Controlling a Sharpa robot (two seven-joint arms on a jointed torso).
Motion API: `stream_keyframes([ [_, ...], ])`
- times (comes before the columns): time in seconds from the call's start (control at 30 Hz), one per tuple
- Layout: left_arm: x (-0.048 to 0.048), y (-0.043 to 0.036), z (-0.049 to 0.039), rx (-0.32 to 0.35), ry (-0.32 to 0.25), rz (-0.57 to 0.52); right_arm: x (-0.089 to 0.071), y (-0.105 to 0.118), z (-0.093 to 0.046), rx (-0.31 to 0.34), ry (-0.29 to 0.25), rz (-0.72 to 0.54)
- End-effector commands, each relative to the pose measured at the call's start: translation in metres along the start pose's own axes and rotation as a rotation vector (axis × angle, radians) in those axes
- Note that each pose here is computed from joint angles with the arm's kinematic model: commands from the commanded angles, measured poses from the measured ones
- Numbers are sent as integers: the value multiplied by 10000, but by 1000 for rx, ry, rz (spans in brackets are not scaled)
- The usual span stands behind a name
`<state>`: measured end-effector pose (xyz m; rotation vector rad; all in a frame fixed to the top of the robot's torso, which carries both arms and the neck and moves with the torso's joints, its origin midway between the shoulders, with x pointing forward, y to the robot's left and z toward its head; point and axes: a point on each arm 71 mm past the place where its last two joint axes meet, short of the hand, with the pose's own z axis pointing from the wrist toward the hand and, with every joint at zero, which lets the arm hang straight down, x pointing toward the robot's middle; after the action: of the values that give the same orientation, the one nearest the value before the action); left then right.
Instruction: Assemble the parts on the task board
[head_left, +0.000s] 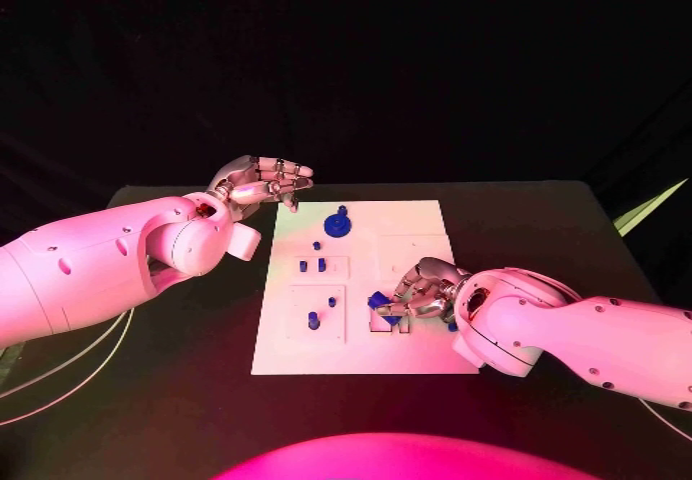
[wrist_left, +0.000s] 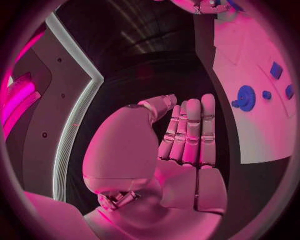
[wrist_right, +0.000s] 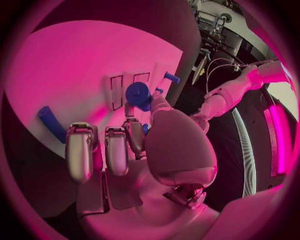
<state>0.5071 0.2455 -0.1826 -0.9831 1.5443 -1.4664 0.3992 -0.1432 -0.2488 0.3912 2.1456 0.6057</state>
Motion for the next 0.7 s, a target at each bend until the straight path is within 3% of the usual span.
stream_keyframes([
  [0.03, 13, -9, 3, 3, 4, -3, -2, -4, 23, 3, -6, -14],
  [0.7, 1, -8, -3, 1, 2, -2, 66, 35, -29, -34, 2, -85],
])
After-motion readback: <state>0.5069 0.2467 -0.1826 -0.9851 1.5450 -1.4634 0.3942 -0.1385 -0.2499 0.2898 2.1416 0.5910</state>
